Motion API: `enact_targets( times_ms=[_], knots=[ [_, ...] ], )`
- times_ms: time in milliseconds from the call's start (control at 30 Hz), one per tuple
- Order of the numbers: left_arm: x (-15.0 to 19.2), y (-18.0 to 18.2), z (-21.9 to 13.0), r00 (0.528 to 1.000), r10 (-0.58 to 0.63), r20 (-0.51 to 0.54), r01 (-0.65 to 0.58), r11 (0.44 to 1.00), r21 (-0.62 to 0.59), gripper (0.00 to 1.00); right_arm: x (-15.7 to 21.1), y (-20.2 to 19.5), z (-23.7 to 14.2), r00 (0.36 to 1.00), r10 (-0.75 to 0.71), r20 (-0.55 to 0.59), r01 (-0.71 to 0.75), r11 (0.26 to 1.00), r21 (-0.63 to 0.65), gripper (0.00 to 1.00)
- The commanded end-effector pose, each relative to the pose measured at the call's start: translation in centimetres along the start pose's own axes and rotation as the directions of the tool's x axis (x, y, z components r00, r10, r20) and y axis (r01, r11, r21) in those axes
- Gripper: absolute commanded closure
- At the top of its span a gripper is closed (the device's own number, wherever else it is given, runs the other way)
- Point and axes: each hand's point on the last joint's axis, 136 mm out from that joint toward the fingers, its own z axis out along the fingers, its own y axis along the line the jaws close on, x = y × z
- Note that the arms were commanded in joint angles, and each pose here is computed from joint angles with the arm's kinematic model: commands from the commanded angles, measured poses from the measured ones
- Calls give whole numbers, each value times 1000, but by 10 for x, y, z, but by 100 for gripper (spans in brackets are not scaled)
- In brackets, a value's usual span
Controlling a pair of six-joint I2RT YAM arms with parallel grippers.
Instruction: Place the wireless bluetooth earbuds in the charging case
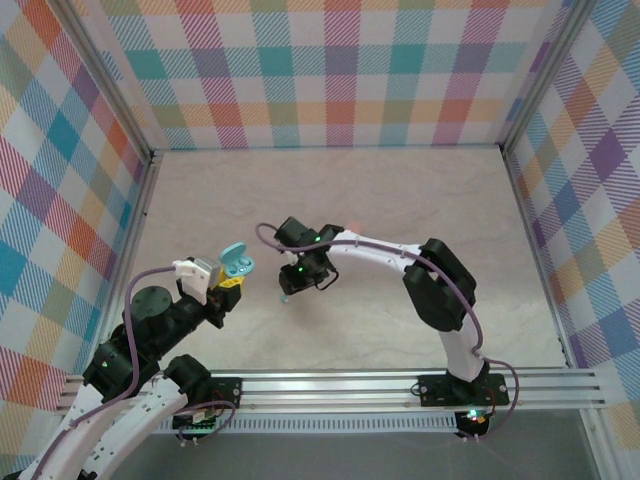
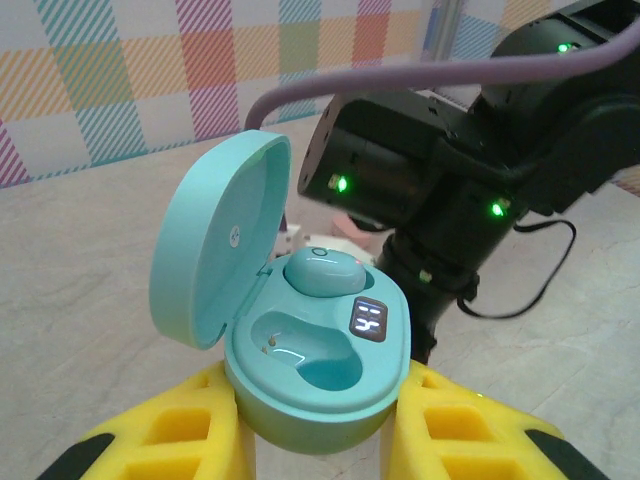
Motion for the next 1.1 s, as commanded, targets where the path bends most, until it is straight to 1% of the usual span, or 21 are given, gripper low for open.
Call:
enact_targets(
  times_ms=[0,100,200,433,467,533,667,833,1067],
  knots=[
    [-13,-4,0,998,6,55,-7,1000,17,82,3,9,11,996,78,-38,-79,997,-24,56],
    [-11,-4,-2,998,-9,62,8,1000,21,82,2,15,18,993,107,-49,-110,992,-63,56],
    [-10,-4,-5,997,-19,71,18,1000,21,82,2,17,20,992,110,-58,-113,991,-65,57],
    [-8,-3,-8,997,-21,79,20,1000,17,82,9,19,27,995,61,-85,-62,998,-9,59],
    [-8,-3,-7,997,-20,80,19,1000,18,82,10,21,28,995,54,-87,-54,999,-4,61],
    [-8,-3,-7,997,-20,81,19,1000,18,82,9,23,30,995,45,-87,-45,999,-2,63],
    [-8,-3,-7,996,-21,82,19,1000,18,82,5,21,33,996,22,-90,-20,999,26,63],
    [-7,-3,-7,997,-21,79,20,1000,18,82,6,20,38,992,-16,-128,24,998,58,66],
    [-8,-2,-8,997,-15,79,14,1000,12,82,9,16,43,989,-40,-143,54,994,95,66]
  ],
)
